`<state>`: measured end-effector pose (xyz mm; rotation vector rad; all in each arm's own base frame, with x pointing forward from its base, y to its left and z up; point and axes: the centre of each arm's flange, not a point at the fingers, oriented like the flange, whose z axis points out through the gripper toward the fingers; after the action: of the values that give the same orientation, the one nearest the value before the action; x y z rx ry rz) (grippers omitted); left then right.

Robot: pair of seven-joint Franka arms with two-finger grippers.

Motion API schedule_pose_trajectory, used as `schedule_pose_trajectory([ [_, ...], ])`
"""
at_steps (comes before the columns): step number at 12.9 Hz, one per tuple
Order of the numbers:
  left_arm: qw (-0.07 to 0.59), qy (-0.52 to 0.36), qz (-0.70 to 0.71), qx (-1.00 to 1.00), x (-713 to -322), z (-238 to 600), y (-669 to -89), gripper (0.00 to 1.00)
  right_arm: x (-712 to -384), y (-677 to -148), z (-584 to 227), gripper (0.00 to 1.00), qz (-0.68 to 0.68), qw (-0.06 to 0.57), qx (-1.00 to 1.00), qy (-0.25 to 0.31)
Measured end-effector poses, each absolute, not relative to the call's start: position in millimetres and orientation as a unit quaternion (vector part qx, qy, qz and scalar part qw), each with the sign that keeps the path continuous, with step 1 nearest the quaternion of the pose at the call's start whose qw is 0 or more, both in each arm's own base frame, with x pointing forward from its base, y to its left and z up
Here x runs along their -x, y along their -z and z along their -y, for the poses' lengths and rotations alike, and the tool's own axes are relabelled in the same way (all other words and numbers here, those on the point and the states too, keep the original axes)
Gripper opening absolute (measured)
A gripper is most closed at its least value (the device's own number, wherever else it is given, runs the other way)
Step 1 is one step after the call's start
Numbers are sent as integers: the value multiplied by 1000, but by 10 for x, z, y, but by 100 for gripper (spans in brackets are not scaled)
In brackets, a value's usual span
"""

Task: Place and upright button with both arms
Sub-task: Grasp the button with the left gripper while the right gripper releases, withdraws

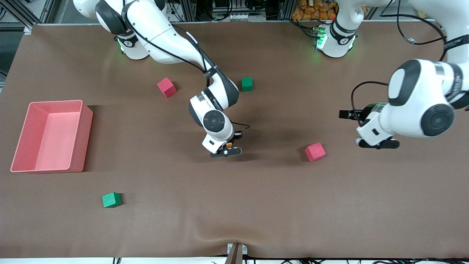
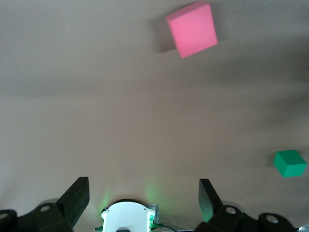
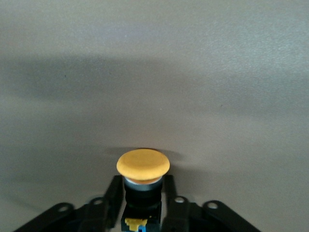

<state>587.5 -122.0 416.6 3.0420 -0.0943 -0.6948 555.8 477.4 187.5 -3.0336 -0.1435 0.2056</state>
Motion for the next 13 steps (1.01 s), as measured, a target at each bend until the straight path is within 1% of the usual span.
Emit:
schedule_pose_trajectory([
  [2, 7, 223, 45, -974, -5851, 1415, -4120, 100, -5590, -1913, -4771, 73, 42, 50, 996, -64],
  [4, 10, 226, 62, -972, -5818, 1657, -4063, 100, -5662, -2061, -4742, 96, 37, 51, 996, -61],
  [5, 16, 229, 73, -971, -5796, 1853, -4017, 100, -5692, -2182, -4705, 100, 35, 47, 996, -68],
  [7, 24, 240, 73, -968, -5747, 2277, -3856, 100, -5840, -2627, -4543, 100, 25, 50, 996, -72],
  [9, 22, 241, 69, -968, -5757, 2668, -3698, 100, -6131, -3258, -4128, 100, -2, 65, 996, -57],
  [10, 18, 234, 66, -970, -5751, 2901, -3629, 100, -6278, -3549, -3838, 100, -21, 72, 996, -51],
  [11, 19, 224, 62, -972, -5740, 3146, -3546, 100, -6396, -3797, -3485, 100, -41, 72, 995, -57],
  [13, 41, 211, 54, -975, -5711, 3543, -3321, 100, -6592, -4155, -2698, 100, -86, 70, 991, -78],
])
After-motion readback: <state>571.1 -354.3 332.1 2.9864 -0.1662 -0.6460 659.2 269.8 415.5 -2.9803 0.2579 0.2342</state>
